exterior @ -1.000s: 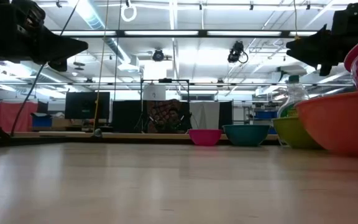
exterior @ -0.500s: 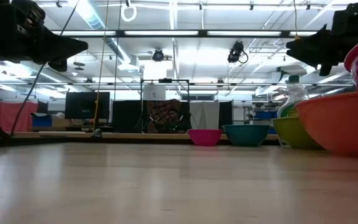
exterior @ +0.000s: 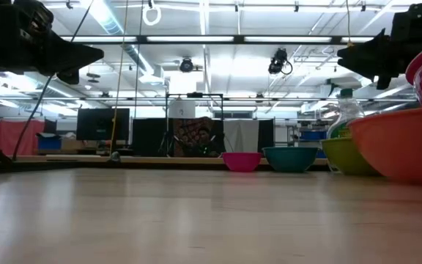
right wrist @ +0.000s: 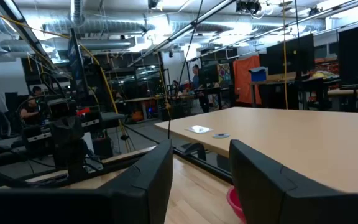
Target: Nest bowls inside each other
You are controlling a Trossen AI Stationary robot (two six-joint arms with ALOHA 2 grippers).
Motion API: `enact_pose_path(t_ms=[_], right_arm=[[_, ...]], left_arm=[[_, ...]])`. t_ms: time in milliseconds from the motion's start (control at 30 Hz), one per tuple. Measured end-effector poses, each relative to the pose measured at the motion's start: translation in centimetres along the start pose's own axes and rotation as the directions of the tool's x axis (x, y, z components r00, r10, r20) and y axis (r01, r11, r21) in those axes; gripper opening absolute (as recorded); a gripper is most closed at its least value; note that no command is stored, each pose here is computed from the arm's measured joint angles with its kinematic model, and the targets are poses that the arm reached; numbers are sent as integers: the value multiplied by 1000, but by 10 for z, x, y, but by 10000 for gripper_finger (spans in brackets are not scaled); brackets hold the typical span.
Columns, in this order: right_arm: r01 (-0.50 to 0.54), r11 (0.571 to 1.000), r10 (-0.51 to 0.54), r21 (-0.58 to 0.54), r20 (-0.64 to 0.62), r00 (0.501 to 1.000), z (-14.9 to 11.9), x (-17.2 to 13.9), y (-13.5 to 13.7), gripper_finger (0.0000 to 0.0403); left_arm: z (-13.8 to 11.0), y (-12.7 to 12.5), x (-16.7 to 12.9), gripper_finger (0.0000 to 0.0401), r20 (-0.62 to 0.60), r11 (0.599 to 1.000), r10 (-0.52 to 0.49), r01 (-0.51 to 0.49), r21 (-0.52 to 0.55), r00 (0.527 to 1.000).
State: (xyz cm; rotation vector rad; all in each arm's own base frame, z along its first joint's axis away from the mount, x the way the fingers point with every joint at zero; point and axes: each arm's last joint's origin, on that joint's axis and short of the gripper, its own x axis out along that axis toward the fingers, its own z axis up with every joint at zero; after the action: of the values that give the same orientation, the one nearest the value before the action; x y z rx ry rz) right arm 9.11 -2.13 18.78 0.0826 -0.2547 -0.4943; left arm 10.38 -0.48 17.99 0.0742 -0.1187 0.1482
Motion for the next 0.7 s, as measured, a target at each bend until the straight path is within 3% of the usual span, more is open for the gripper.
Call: enact_pose_path(t_ms=[167,400,700], right_arm=[[0,1000,0,0,0,1000,0,0,0,165],[0,1000,0,0,0,1000,0,0,0,165],[-2,1000,1,14,34,999,3,0,0,165]], left_arm=[[1,0,0,7,8,1000,1,-1,-8,1000],[15,2,-1,7,152,961,18,25,-277,988],[21,3,-2,7,209,957,30,33,-290,977]])
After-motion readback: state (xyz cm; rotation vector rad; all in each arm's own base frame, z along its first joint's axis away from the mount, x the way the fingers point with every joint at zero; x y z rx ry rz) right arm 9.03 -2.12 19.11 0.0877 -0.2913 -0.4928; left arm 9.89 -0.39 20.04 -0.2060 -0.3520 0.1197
